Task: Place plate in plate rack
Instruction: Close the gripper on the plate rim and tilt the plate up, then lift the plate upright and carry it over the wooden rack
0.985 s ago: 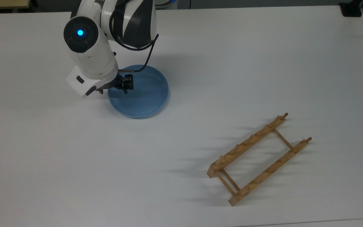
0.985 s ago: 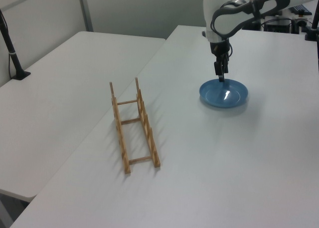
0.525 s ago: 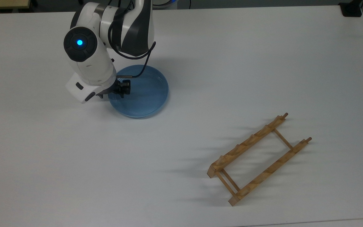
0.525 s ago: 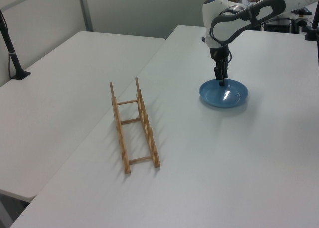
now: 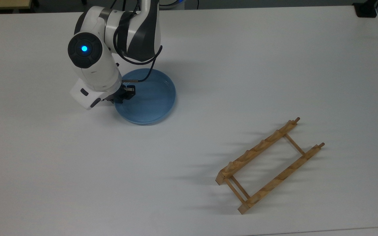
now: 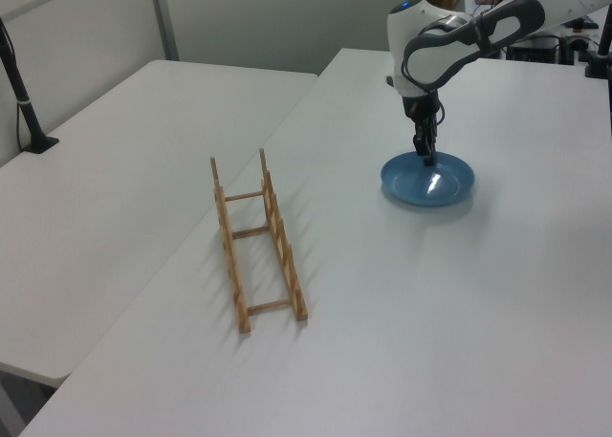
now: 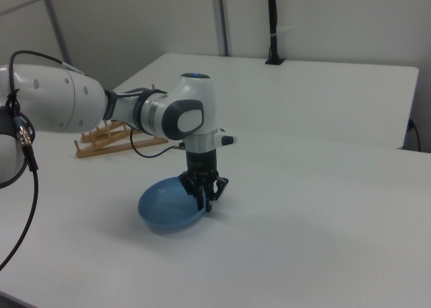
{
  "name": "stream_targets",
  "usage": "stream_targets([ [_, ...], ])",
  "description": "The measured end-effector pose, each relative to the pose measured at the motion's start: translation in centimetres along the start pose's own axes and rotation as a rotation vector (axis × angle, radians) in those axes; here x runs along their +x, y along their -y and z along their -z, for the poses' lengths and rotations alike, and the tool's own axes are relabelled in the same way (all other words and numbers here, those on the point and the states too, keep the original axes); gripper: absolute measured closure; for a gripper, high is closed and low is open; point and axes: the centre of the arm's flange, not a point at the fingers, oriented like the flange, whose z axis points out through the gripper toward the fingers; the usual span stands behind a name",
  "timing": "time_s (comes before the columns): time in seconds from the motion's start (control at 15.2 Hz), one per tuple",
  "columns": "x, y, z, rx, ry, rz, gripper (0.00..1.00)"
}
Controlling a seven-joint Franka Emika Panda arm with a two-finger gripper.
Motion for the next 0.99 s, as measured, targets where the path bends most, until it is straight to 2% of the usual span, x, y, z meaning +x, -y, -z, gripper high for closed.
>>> stream_targets([
  [0.13, 0.0, 0.0, 0.1, 0.0, -0.002, 0.034, 0.8],
  [0.2, 0.0, 0.0, 0.1, 0.0, -0.002, 0.051, 0.84],
  [0.66, 0.1, -0.1, 1.6, -0.007, -0.029, 0.123, 0.87],
  [0.79, 0.0, -0.1, 4.5, -0.017, -0.077, 0.131, 0.93],
  [0.99, -0.5, 0.0, 10.2, -0.048, -0.169, 0.139, 0.94],
])
